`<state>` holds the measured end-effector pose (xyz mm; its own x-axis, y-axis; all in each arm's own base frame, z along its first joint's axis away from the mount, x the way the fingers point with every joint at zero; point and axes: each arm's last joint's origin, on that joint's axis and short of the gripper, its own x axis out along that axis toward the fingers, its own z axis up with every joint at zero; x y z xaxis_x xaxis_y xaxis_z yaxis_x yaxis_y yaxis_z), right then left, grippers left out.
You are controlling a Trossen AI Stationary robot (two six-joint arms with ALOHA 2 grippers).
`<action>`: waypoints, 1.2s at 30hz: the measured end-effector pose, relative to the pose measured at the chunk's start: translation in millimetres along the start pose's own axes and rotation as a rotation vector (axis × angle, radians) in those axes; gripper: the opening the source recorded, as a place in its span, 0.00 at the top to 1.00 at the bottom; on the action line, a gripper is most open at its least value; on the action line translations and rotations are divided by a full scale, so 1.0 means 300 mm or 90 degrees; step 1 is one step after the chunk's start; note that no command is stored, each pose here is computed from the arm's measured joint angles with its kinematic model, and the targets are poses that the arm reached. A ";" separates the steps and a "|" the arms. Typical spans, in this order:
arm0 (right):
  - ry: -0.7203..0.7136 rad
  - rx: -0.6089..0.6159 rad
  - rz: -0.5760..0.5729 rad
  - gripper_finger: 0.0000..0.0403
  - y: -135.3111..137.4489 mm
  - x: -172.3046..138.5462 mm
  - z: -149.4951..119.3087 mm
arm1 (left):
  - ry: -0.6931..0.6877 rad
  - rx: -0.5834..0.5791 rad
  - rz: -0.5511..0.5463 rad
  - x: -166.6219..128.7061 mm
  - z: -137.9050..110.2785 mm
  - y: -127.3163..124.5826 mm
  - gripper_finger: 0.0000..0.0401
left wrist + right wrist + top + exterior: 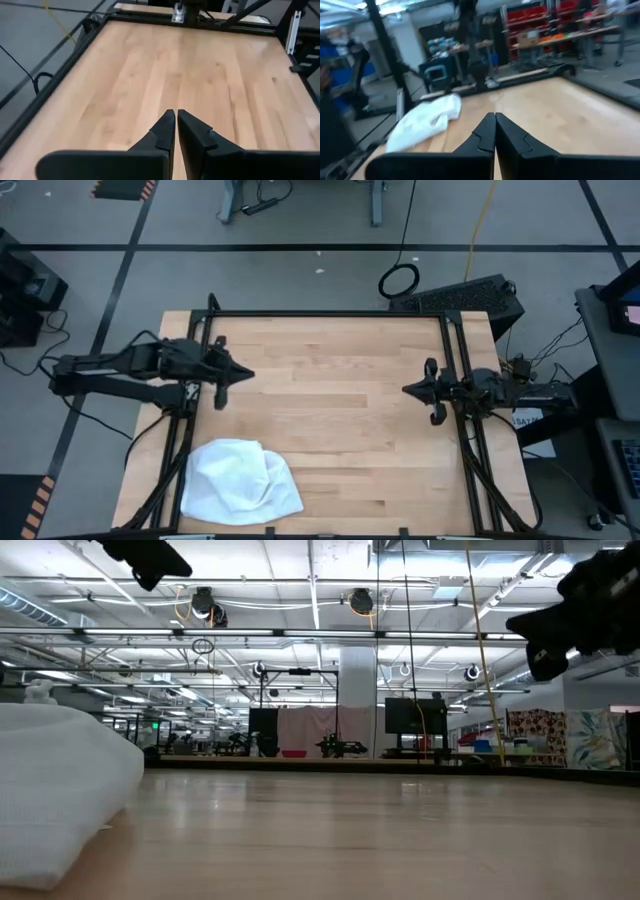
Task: Roll towel
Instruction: Roll the white towel
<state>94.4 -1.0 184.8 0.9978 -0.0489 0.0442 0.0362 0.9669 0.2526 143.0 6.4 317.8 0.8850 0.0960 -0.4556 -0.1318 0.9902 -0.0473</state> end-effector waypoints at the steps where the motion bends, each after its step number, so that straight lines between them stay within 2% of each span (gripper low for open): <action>1: 0.000 0.001 -0.002 1.00 0.006 -0.004 0.023 | 0.001 -0.005 0.000 0.012 -0.004 -0.001 0.93; 8: 0.030 -0.009 -0.010 1.00 0.065 -0.031 0.260 | 0.021 -0.037 0.002 0.064 -0.012 -0.003 0.93; 12: 0.073 -0.011 -0.020 1.00 0.101 -0.015 0.395 | 0.037 -0.018 0.003 0.085 -0.016 -0.005 0.93; 15: 0.105 -0.052 -0.019 1.00 0.118 0.023 0.448 | 0.063 0.000 -0.015 0.103 -0.024 -0.014 0.93; 19: 0.140 -0.106 -0.019 1.00 0.118 0.092 0.429 | 0.109 -0.014 -0.030 0.135 -0.041 -0.034 0.93; 26: 0.244 -0.088 -0.044 1.00 0.084 0.222 0.269 | 0.261 -0.073 -0.036 0.193 -0.109 -0.086 0.91; 29: 0.277 -0.069 -0.055 1.00 0.069 0.261 0.201 | 0.336 -0.099 -0.040 0.221 -0.144 -0.119 0.83; 36: 0.362 -0.040 -0.084 1.00 0.044 0.321 0.093 | 0.458 -0.105 -0.042 0.293 -0.219 -0.215 0.52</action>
<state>189.4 0.1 219.3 0.8567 -0.0441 -0.5139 0.1477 0.9756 0.1624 200.1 -55.6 222.5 0.3899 -0.1100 -0.9143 -0.2033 0.9581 -0.2019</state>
